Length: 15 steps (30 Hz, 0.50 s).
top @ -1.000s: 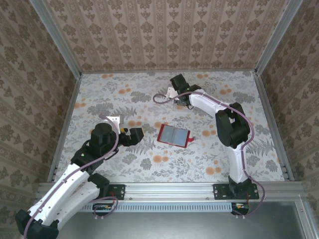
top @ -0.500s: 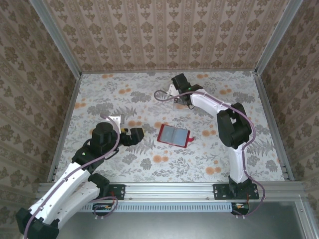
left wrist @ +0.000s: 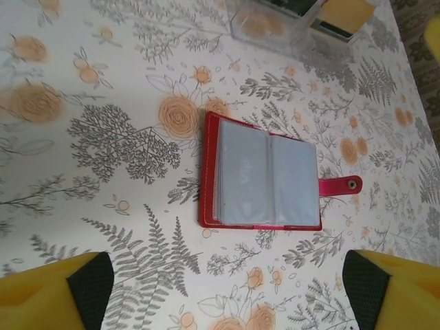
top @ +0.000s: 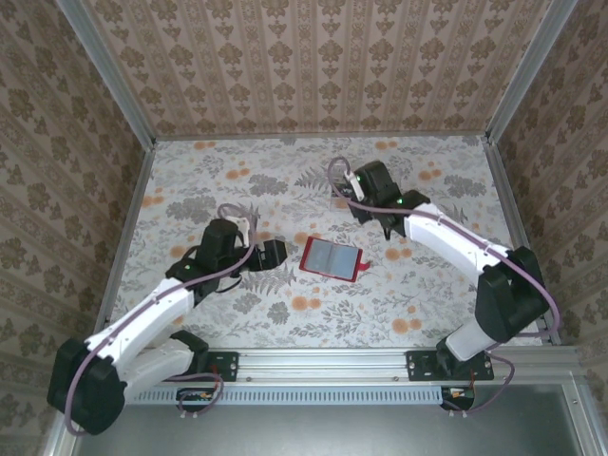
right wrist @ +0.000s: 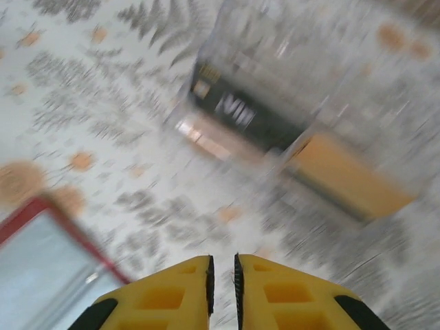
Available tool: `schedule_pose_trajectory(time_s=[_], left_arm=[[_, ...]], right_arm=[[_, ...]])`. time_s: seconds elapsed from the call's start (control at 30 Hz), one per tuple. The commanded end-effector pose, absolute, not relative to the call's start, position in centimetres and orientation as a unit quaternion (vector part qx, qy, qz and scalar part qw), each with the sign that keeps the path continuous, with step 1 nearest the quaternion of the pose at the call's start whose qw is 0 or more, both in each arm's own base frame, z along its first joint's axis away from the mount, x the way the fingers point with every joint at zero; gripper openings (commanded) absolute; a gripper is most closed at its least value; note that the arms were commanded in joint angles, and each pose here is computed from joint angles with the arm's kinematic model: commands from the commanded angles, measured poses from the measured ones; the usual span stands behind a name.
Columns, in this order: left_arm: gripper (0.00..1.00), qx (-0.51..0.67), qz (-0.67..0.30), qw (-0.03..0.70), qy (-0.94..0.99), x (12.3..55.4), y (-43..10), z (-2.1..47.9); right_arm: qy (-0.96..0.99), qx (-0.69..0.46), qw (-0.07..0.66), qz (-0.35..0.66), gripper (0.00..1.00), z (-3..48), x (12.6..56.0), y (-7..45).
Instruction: Take the credit cards out of the card holder
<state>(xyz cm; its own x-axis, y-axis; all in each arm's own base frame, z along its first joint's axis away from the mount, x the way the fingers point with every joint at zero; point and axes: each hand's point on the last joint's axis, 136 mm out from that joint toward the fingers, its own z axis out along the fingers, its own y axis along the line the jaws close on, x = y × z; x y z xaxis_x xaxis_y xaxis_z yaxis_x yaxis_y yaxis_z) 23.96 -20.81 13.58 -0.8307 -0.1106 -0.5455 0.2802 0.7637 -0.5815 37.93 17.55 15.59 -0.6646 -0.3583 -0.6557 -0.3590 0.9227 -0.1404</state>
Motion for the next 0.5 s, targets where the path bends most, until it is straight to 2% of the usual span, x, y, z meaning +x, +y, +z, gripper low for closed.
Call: schedule_pose_trajectory(time_s=[0.0,0.1,0.23,0.37,0.47], left_arm=[[0.85,0.052,-0.383,0.284,0.878,25.2,-22.8,14.5],[0.77,0.051,-0.392,0.261,0.881,25.9,-24.1,13.3],[0.73,0.055,-0.396,0.229,0.887,26.5,-25.8,11.4],[0.67,0.068,-0.395,0.203,0.893,26.8,-27.5,9.9],[0.66,0.075,-0.391,0.192,0.897,27.0,-28.5,9.1]], right_arm=[[0.948,-0.069,0.293,0.102,0.16,11.5,33.8,19.0],[0.958,-0.031,0.253,0.129,0.10,8.5,30.9,19.5],[0.966,-0.028,0.215,0.138,0.08,5.6,28.0,20.9],[0.969,-0.025,0.212,0.123,0.08,4.2,27.6,20.9],[0.973,-0.024,0.205,0.105,0.08,3.3,27.6,20.5]])
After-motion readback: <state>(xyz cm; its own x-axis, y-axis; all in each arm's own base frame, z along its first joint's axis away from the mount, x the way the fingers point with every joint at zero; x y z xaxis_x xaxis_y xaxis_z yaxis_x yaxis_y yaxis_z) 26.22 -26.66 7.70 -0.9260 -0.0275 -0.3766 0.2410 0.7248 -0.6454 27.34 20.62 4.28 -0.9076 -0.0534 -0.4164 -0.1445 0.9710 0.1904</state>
